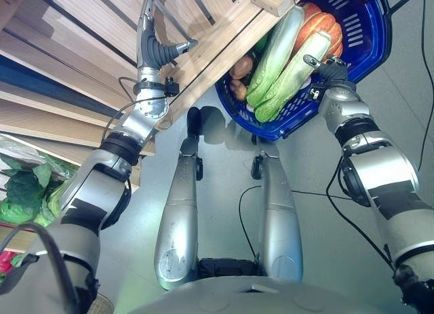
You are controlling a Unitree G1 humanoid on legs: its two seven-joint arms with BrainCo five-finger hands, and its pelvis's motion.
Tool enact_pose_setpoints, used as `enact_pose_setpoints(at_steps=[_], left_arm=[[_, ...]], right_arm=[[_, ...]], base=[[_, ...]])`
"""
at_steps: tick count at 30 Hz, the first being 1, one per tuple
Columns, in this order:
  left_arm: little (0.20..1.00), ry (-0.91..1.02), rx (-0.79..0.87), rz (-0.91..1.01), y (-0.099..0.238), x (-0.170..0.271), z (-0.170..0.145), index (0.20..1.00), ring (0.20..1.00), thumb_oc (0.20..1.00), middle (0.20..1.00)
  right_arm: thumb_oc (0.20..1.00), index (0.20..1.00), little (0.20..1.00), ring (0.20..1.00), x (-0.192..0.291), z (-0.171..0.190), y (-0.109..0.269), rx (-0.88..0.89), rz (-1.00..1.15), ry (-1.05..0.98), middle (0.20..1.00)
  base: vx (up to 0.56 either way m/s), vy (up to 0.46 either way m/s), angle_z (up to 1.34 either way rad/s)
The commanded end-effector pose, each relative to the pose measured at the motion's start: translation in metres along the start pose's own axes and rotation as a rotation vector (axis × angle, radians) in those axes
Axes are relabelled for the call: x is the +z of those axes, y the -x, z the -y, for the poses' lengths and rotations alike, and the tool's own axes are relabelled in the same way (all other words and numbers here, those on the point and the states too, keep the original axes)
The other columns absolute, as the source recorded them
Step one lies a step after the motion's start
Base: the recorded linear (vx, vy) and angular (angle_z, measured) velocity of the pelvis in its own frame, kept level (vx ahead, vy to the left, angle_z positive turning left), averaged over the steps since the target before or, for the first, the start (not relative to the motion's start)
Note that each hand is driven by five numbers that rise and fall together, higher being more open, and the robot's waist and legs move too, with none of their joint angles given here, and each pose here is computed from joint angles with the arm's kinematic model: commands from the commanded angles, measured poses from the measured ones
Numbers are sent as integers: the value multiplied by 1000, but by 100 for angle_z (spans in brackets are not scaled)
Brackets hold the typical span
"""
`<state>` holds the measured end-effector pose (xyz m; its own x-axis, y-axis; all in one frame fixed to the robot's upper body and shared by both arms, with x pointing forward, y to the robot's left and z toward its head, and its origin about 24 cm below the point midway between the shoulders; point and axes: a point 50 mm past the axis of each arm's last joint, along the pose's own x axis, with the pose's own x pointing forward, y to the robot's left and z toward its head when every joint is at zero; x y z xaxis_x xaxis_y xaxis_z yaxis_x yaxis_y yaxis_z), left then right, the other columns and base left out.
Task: Pick up fruits and vegetables into the basket
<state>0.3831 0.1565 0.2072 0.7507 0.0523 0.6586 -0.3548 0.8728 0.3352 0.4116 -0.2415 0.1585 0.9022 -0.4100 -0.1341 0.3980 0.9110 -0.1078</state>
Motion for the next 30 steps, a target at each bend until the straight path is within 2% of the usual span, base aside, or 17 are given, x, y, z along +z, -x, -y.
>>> enact_pose_setpoints(at_steps=[1, 8, 17, 21, 28, 30], left_arm=[[1000, 99, 76, 51, -3, 13, 0, 1000, 1000, 1000, 1000], [1000, 55, 76, -25, 3, -3, -9, 1000, 1000, 1000, 1000], [1000, -36, -4, -187, 42, -47, -30, 1000, 1000, 1000, 1000], [1000, -47, -45, -323, 76, -74, -33, 1000, 1000, 1000, 1000], [1000, -75, -203, -614, 160, -119, -34, 1000, 1000, 1000, 1000], [1000, -64, -265, -777, 203, -136, -38, 1000, 1000, 1000, 1000]], right_arm=[[1000, 1000, 1000, 1000, 14, 29, -4, -95, 53, 53, 1000], [1000, 1000, 1000, 1000, 15, 30, -2, -120, 151, 40, 1000], [1000, 1000, 1000, 1000, -21, 50, 4, -133, 204, 85, 1000], [1000, 1000, 1000, 1000, -56, 56, 13, -131, 173, 99, 1000], [1000, 1000, 1000, 1000, -135, 75, 39, -103, -8, 134, 1000], [1000, 1000, 1000, 1000, -173, 87, 55, -93, -124, 141, 1000]], base=[[0, 0, 0], [-12, 4, 0], [-4, 1, 0], [54, 44, -2], [98, 30, -7], [174, 38, 2]])
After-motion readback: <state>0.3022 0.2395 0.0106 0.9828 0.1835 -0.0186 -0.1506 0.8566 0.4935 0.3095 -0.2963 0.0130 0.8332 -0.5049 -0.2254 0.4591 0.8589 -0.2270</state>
